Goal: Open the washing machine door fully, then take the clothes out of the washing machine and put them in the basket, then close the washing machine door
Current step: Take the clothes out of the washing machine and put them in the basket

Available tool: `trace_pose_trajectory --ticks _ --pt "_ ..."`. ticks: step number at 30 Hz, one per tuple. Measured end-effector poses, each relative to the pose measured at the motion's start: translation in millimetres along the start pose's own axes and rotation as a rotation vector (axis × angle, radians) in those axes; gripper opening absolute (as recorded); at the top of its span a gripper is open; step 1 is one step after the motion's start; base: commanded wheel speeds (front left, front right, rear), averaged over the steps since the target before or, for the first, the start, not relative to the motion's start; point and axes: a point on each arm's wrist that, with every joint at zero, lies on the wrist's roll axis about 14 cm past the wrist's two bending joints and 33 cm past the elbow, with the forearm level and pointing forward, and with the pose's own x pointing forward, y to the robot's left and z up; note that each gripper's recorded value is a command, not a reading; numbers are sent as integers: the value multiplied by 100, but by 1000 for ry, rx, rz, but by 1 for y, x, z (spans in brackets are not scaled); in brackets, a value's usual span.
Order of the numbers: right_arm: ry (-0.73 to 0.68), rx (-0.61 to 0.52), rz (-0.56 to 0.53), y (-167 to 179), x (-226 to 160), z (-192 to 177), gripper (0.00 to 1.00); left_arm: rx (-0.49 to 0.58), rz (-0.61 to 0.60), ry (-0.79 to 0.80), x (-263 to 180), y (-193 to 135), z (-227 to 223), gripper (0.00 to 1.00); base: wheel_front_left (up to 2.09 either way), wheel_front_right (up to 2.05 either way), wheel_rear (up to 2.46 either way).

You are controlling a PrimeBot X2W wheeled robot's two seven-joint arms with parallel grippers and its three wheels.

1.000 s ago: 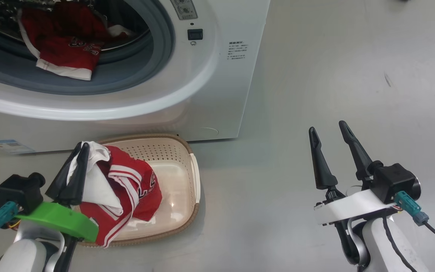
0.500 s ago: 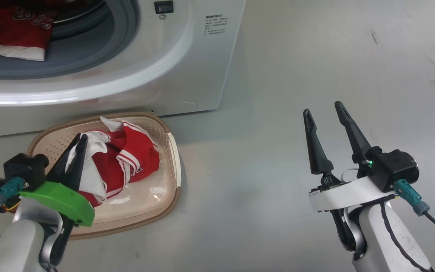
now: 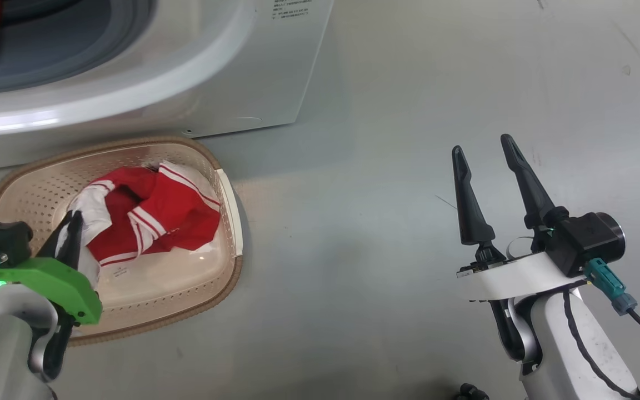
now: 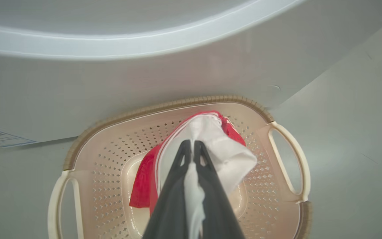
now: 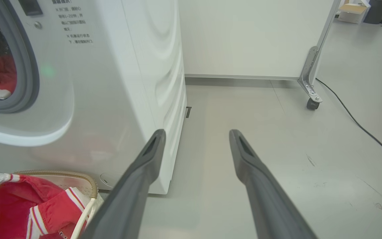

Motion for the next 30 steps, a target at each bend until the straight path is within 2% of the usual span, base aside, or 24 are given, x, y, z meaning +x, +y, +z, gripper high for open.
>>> trace_pose_trajectory --ticks 9,18,19,20,30 --pt "27 -27 -13 -6 9 -14 100 -44 82 71 19 29 -23 0 0 0 0" --pt "49 -30 -3 -2 14 -25 100 -71 125 133 21 38 -48 0 0 0 0" --pt "49 -30 -1 -2 14 -25 100 -71 127 139 22 39 -50 42 0 0 0" --pt "47 -30 0 -1 15 -24 100 -72 127 143 22 38 -50 100 0 0 0" --pt "16 -29 16 4 18 -13 100 -29 86 115 20 20 -43 100 0 0 0"
